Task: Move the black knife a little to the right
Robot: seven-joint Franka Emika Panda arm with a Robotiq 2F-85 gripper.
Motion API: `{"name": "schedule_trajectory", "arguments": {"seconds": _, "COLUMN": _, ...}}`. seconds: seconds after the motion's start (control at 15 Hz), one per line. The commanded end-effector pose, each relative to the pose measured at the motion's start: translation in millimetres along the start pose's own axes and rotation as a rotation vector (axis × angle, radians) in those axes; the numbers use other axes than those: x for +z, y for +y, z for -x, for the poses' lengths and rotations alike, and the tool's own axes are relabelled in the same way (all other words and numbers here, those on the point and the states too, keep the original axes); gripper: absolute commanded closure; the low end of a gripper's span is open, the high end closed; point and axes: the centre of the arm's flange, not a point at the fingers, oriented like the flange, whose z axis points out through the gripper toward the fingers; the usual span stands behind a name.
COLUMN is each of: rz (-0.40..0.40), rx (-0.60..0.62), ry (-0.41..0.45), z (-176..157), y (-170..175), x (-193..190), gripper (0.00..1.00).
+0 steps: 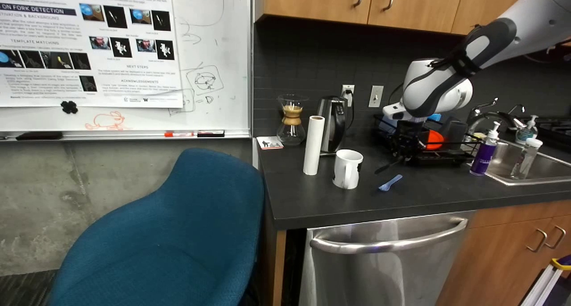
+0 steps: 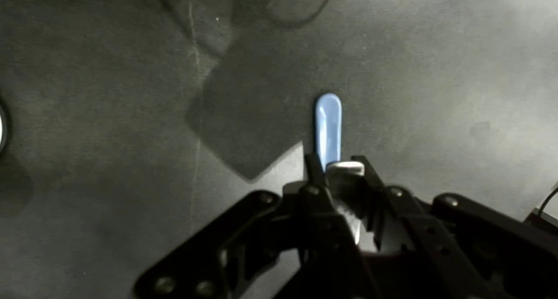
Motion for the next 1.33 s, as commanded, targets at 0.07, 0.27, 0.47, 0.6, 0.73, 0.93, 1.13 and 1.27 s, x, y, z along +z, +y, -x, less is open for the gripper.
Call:
{"name": "schedule_trajectory", "arguments": {"seconds": 0.07, "rz": 0.033, "rx": -0.008, "ry": 0.002, "z": 14, "y": 22, "x": 11, "gripper": 0.95}}
{"name": "schedule_trajectory", "arguments": {"seconds": 0.27, "rz": 0.044, "rx": -0.003, "ry": -0.004, "z": 21, "y": 32, "x": 16, "gripper": 0.95}}
{"name": "schedule_trajectory", "arguments": {"seconds": 0.47, "rz": 0.046, "rx": 0.002, "ry": -0.006, "z": 30, "y": 41, "x": 21, "gripper": 0.95}}
{"name": "schedule_trajectory", "arguments": {"seconds": 0.6, "rz": 0.044, "rx": 0.01, "ry": -0.005, "z": 35, "y": 44, "x": 23, "gripper": 0.95}}
{"name": "schedule_trajectory", "arguments": {"seconds": 0.73, "rz": 0.042, "rx": 0.013, "ry": -0.006, "z": 40, "y": 47, "x": 26, "gripper": 0.95}}
{"name": "schedule_trajectory", "arguments": {"seconds": 0.93, "rz": 0.038, "rx": 0.021, "ry": -0.005, "z": 46, "y": 50, "x": 34, "gripper": 0.95}}
{"name": "schedule_trajectory", "arguments": {"seconds": 1.13, "rz": 0.032, "rx": 0.024, "ry": -0.002, "z": 51, "y": 51, "x": 42, "gripper": 0.95}}
{"name": "schedule_trajectory", "arguments": {"seconds": 1.27, "rz": 0.027, "rx": 0.026, "ry": 0.0, "z": 54, "y": 52, "x": 48, "gripper": 0.95}}
